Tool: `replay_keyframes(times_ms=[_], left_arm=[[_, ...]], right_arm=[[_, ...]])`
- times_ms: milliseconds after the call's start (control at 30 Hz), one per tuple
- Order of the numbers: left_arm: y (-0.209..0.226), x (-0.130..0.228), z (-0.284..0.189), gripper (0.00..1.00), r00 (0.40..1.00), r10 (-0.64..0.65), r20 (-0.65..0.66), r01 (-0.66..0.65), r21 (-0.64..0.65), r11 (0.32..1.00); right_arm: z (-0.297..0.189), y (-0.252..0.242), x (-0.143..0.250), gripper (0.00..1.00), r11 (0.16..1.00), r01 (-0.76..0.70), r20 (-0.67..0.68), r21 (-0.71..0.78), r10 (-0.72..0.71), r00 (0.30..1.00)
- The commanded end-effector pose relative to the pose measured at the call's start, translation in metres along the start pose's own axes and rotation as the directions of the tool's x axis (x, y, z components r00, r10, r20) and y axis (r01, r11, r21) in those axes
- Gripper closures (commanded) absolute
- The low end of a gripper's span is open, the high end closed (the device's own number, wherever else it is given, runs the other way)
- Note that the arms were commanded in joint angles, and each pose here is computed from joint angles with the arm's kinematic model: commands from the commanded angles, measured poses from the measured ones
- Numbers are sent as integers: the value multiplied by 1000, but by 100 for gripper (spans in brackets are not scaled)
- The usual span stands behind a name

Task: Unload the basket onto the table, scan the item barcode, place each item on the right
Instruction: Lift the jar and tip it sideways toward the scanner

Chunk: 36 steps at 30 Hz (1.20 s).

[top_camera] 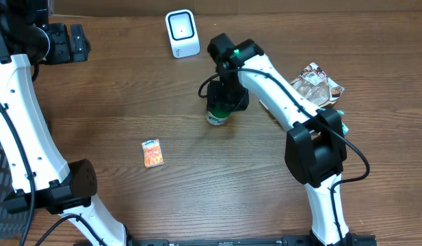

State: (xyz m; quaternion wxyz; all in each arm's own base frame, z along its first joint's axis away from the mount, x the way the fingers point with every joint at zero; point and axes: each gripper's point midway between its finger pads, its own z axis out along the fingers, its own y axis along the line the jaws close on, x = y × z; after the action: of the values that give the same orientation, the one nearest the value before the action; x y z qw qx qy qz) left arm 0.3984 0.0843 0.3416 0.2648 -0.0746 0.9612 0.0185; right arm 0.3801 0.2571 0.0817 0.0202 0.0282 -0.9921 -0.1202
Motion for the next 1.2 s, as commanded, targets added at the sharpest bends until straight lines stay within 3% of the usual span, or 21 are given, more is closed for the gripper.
replay_keyframes(times_ms=[0,333,633,1167], left_arm=[[3,0,-2,0,1000,8,4,-8,-9,1000],[3,0,-2,1,1000,8,4,-8,-9,1000],[3,0,-2,1,1000,8,4,-8,-9,1000],[3,0,-2,0,1000,8,4,-8,-9,1000]], right_arm=[[-67,38,-3,58,953,207,112,-221,-186,976],[-203,58,18,58,702,488,389,-519,-314,866],[-306,32,38,58,440,627,595,-643,-230,770],[-307,27,37,59,445,617,590,-649,-217,777]])
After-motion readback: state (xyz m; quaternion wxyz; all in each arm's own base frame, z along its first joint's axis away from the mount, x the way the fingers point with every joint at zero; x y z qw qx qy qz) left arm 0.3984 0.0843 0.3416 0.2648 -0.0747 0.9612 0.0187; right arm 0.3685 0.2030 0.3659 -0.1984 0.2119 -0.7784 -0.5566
